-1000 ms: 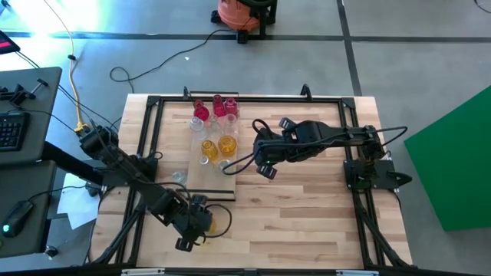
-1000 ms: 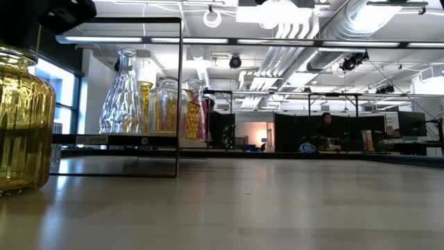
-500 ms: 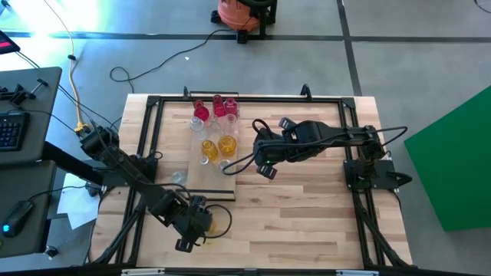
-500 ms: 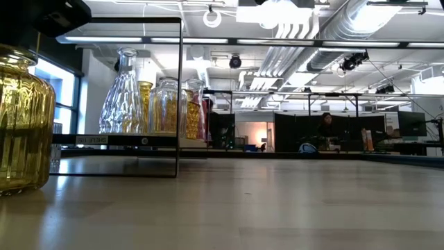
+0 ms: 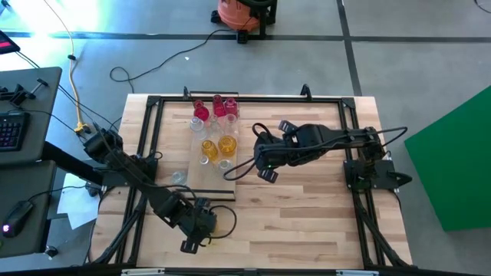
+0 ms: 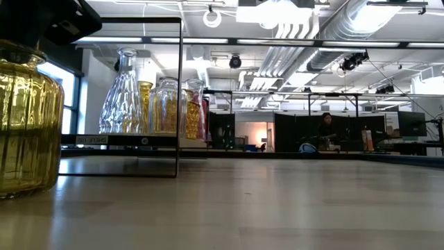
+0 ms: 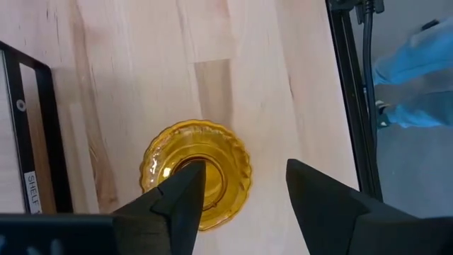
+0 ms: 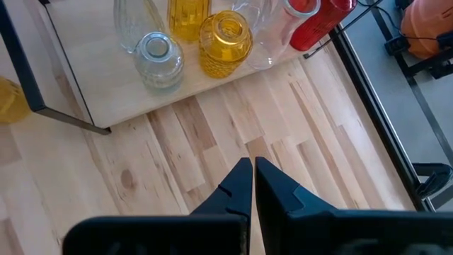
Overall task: Sort vases onto shelf
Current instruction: Put the yellow vase on the shelf aligned with the other yellow vase
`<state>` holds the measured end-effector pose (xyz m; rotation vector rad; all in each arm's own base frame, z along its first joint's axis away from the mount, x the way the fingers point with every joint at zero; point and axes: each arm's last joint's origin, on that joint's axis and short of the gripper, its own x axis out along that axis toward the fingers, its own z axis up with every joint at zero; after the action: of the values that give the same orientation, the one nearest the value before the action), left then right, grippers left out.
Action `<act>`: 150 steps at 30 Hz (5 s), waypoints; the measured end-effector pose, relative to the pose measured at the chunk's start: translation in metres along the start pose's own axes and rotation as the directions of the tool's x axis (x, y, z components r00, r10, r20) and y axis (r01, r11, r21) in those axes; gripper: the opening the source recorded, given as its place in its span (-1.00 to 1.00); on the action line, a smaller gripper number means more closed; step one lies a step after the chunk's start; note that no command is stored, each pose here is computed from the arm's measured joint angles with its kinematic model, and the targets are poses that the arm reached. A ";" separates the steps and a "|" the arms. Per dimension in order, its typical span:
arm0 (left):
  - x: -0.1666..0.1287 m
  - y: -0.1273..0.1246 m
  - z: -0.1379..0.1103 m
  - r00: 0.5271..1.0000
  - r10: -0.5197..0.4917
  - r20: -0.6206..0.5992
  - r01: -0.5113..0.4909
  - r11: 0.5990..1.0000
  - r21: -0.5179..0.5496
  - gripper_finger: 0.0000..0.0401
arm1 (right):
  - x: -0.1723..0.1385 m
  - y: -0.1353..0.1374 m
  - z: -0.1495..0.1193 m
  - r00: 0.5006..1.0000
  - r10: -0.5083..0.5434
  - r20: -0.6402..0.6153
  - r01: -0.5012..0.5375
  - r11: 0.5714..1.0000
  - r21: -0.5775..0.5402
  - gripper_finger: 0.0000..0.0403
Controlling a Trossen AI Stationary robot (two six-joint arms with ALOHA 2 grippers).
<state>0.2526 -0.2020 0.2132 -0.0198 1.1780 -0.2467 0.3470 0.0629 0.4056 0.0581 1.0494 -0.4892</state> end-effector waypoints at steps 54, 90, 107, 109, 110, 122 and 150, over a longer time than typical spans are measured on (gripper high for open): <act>-0.075 -0.012 0.022 0.982 0.086 -0.168 -0.107 0.987 -0.118 -0.90 | 0.001 -0.002 0.001 1.000 -0.010 0.004 0.010 0.996 -0.085 -1.00; -0.290 0.064 0.008 0.856 0.408 0.318 -0.300 0.892 -0.337 -0.90 | 0.004 -0.008 0.004 0.999 -0.045 0.013 0.046 0.994 -0.101 -1.00; -0.277 0.113 -0.039 0.864 0.474 0.172 -0.366 0.824 -0.432 -0.90 | 0.003 -0.009 0.005 0.997 -0.074 0.029 0.077 0.990 -0.120 -1.00; -0.272 0.117 -0.053 0.868 0.474 0.149 -0.365 0.811 -0.456 -0.90 | 0.004 -0.010 0.005 0.997 -0.075 0.028 0.078 0.988 -0.133 -1.00; -0.270 0.119 -0.059 0.868 0.475 0.142 -0.364 0.805 -0.468 -0.90 | 0.004 -0.011 0.005 0.997 -0.076 0.027 0.079 0.988 -0.131 -1.00; -0.220 0.145 -0.087 0.867 0.492 -0.081 -0.475 0.766 -0.434 -0.90 | 0.017 -0.038 0.017 0.993 -0.118 0.000 0.118 0.993 -0.025 -1.00; -0.162 0.222 -0.074 0.913 0.396 -0.095 -0.383 0.756 -0.531 -0.90 | 0.032 -0.076 0.028 0.985 -0.166 -0.040 0.171 0.968 0.182 -1.00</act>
<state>0.1670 0.0553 0.3002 -0.2710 1.1666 0.4684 0.3514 -0.0240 0.4065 0.1404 1.0352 -0.7418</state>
